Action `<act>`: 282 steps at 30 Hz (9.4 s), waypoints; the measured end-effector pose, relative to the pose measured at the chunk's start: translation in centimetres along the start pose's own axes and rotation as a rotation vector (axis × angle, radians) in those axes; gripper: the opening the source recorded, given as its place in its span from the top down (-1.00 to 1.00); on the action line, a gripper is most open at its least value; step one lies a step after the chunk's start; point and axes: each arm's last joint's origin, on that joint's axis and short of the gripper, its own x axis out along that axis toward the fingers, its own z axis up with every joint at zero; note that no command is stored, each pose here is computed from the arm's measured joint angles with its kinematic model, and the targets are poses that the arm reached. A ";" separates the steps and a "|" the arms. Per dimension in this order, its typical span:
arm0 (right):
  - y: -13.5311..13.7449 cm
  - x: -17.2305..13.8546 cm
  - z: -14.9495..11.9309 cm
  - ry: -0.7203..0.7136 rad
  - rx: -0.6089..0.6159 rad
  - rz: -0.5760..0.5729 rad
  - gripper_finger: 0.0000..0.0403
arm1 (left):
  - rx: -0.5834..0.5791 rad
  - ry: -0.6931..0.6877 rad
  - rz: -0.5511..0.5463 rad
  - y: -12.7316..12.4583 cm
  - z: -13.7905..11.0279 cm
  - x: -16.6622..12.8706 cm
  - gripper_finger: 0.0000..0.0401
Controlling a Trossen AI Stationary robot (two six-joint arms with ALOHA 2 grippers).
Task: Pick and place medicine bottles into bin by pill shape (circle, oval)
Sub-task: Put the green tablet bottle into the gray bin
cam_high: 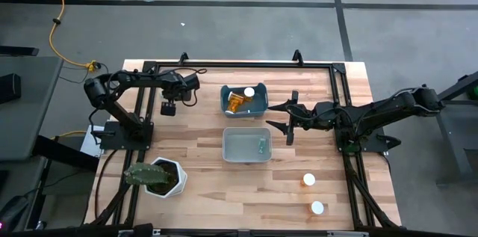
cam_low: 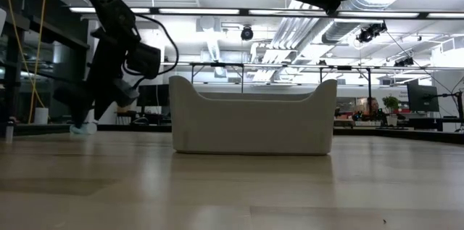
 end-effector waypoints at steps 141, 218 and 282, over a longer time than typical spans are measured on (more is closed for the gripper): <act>0.0 0.0 -0.2 0.021 -0.009 0.000 -0.10 | -0.450 -2.044 -0.201 -10.8 -1.3 -16.5 0.51; 0.2 -0.1 -0.1 0.014 0.147 -0.061 -0.10 | -0.200 -1.591 -0.324 -18.3 9.2 -17.2 0.51; 0.1 -0.3 -1.7 0.158 0.377 -0.121 -0.10 | -0.158 -1.454 -0.237 -16.0 9.8 -15.3 0.30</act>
